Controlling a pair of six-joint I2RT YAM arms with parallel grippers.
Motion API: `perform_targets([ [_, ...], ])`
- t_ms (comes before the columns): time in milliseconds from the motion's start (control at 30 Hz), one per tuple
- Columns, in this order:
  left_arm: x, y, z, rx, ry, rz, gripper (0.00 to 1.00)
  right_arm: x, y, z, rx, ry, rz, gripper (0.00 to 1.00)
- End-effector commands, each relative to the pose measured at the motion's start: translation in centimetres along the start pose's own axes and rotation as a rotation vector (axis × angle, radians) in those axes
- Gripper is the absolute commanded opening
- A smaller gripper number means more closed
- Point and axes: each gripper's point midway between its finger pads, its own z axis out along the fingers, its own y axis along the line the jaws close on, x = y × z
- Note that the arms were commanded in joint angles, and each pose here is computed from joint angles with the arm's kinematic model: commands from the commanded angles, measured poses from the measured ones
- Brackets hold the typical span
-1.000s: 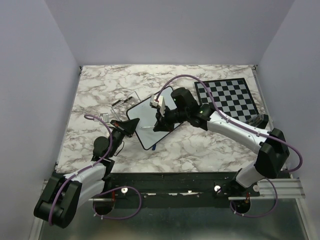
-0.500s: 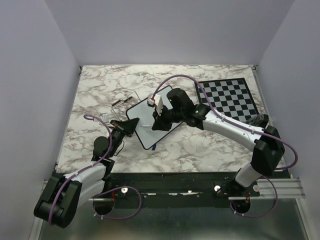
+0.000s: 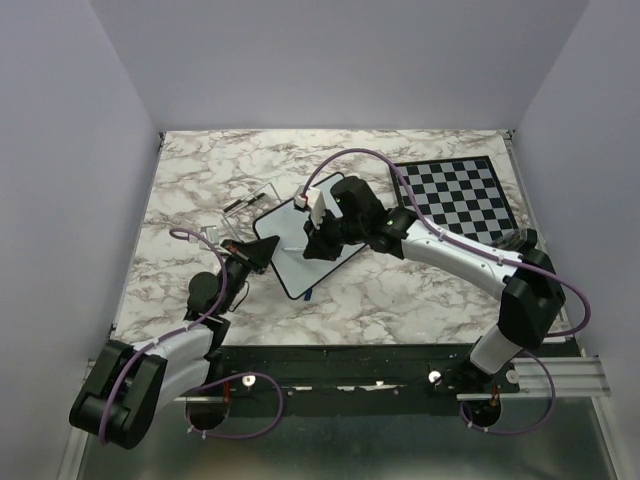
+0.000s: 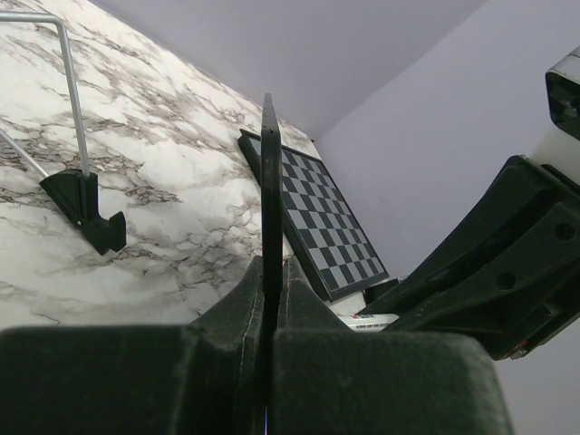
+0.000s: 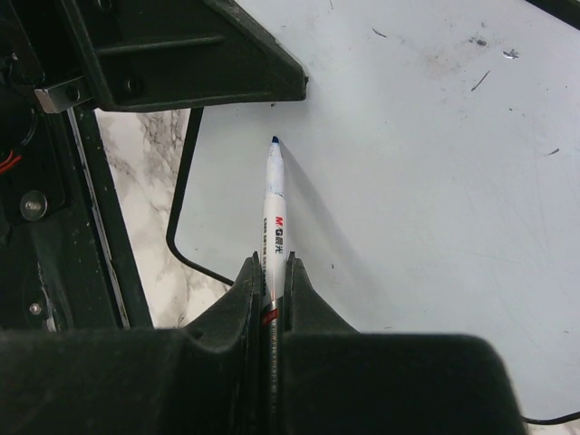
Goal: Write a sentence on the whiteboard
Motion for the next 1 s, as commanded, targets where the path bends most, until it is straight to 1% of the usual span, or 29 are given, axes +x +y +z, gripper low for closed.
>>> perform_targets([
  [0,-0.4,-1.4,-1.5,0.086,-0.054,-0.02,0.0,-1.5,0.0,0.4,0.002,-0.031,-0.003,0.0],
  [300,-0.3,-1.7,-1.4,0.099,-0.053,-0.02,0.0,-1.5,1.3,0.6,-0.06,-0.035,-0.023,0.01],
  [467,-0.4,-1.7,-1.4,0.1,-0.059,-0.015,0.0,-0.9,1.7,1.0,-0.083,-0.012,-0.028,0.0],
  [800,-0.5,-1.3,-1.7,0.079,-0.066,-0.002,0.0,-0.9,-0.2,0.5,0.042,-0.01,0.006,0.0],
  [967,-0.6,-1.4,-1.7,0.077,-0.068,0.007,0.0,-0.3,-0.6,0.8,0.065,0.001,0.019,0.0],
])
